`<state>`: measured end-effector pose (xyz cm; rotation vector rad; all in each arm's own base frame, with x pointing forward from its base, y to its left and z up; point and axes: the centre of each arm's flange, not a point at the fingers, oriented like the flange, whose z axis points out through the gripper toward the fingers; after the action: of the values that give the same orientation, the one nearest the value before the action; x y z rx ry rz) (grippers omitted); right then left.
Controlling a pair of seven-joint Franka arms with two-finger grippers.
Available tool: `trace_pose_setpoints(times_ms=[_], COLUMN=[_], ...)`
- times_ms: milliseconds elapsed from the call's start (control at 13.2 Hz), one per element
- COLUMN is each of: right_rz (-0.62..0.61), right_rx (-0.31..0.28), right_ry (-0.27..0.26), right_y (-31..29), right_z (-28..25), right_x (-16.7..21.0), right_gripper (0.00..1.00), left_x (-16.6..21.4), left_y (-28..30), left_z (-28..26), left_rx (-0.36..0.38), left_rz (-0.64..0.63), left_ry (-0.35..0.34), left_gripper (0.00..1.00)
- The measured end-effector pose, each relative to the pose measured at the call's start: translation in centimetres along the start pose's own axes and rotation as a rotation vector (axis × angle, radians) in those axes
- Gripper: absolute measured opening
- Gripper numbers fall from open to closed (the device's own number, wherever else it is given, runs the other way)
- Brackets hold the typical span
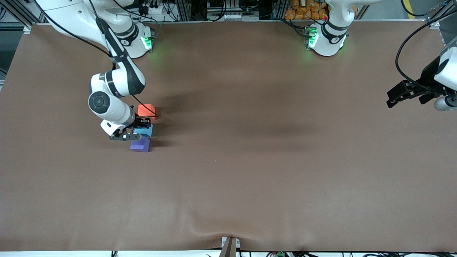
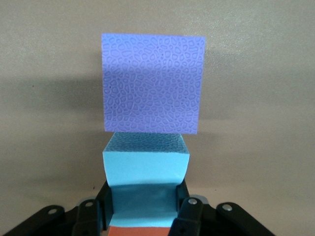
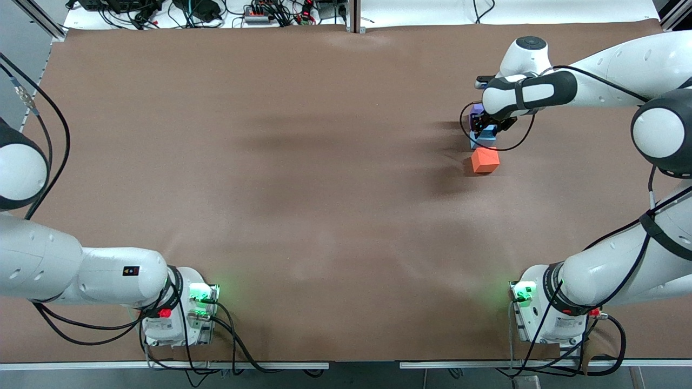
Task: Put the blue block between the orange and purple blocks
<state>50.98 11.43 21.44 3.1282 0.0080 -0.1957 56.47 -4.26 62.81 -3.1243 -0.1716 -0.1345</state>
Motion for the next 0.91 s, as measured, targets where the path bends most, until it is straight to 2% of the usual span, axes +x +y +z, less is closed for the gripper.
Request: trace_pose_setpoints(times_ms=[152, 379, 531, 682, 834, 910], right_rz=[0.001, 0.002, 0.004, 0.017, 0.023, 0.016], right_rx=[0.000, -0.004, -0.018, -0.008, 0.032, 0.053], right_ry=[-0.003, -0.023, -0.081, -0.133, -0.136, -0.110], right_y=[0.1, 0.1, 0.0, -0.7, -2.0, -2.7], right_z=[0.2, 0.3, -1.2, -6.1, -13.9, -17.8], right_x=[0.0, -0.1, 0.4, 2.4, 4.8, 5.6], right_gripper=[0.67, 0.99, 1.00, 1.00, 1.00, 1.00], left_x=[0.1, 0.1, 0.1, 0.2, 0.5, 0.6], left_y=[0.0, 0.0, 0.0, 0.0, 0.1, 0.1], left_z=[-0.1, -0.1, -0.1, -0.1, 0.3, 0.4], left_rx=[-0.001, -0.002, -0.002, -0.004, -0.004, -0.005], left_rz=[0.000, 0.000, 0.000, 0.000, 0.000, 0.000], left_ry=[0.006, 0.009, 0.011, 0.017, 0.018, 0.018], left_gripper=[1.00, 1.00, 1.00, 1.00, 1.00, 1.00])
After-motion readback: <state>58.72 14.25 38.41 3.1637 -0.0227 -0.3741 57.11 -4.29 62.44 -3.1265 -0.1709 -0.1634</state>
